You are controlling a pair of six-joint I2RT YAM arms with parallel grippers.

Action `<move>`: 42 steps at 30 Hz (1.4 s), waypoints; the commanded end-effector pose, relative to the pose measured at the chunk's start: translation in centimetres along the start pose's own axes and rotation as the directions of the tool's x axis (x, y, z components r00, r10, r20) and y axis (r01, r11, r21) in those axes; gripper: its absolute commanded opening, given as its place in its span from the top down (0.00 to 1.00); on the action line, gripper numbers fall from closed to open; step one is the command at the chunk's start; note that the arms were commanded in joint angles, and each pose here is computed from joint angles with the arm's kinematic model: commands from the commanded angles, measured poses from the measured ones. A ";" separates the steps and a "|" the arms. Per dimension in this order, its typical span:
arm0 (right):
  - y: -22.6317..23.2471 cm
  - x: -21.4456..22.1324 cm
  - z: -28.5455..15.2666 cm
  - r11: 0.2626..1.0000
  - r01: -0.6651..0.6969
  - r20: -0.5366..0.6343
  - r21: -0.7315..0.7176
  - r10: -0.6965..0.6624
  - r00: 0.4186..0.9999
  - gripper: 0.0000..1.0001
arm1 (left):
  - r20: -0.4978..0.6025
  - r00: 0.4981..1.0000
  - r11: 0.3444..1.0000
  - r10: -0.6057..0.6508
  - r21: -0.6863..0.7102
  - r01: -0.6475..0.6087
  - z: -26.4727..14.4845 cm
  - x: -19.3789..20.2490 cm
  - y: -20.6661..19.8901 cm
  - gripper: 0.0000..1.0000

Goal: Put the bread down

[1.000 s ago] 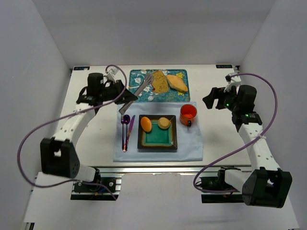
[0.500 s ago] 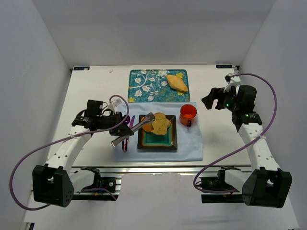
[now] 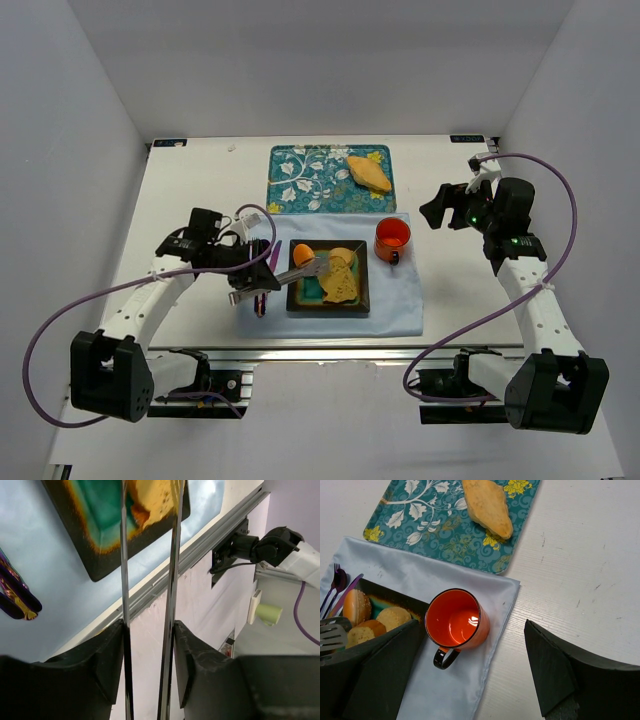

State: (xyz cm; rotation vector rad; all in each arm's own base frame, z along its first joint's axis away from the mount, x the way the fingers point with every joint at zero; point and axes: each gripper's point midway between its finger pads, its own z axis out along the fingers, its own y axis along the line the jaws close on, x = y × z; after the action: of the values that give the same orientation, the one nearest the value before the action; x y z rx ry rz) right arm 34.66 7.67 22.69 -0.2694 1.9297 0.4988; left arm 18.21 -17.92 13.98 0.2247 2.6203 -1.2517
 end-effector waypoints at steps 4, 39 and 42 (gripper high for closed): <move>0.3 -1.3 -0.5 1.000 0.018 0.038 -0.010 -0.018 0.999 0.11 | 0.065 0.993 0.995 0.095 0.025 -0.097 -1.5 -2.1 -2.5 0.48; 4.2 -0.4 -1.8 0.954 0.180 0.047 -0.240 -0.173 0.984 0.11 | 0.457 0.836 0.631 0.303 -0.754 0.184 -10.3 -15.3 25.4 0.43; 4.2 -0.5 -1.7 0.953 0.179 0.045 -0.243 -0.173 0.984 0.11 | 0.449 0.856 0.632 0.255 -0.748 0.204 -9.3 -13.8 26.2 0.35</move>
State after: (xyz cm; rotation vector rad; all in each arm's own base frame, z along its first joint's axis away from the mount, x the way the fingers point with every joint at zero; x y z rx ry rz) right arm 31.91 10.48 23.77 -0.5527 1.8349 0.6235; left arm 36.12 4.55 3.75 -0.1954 2.3857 -0.0347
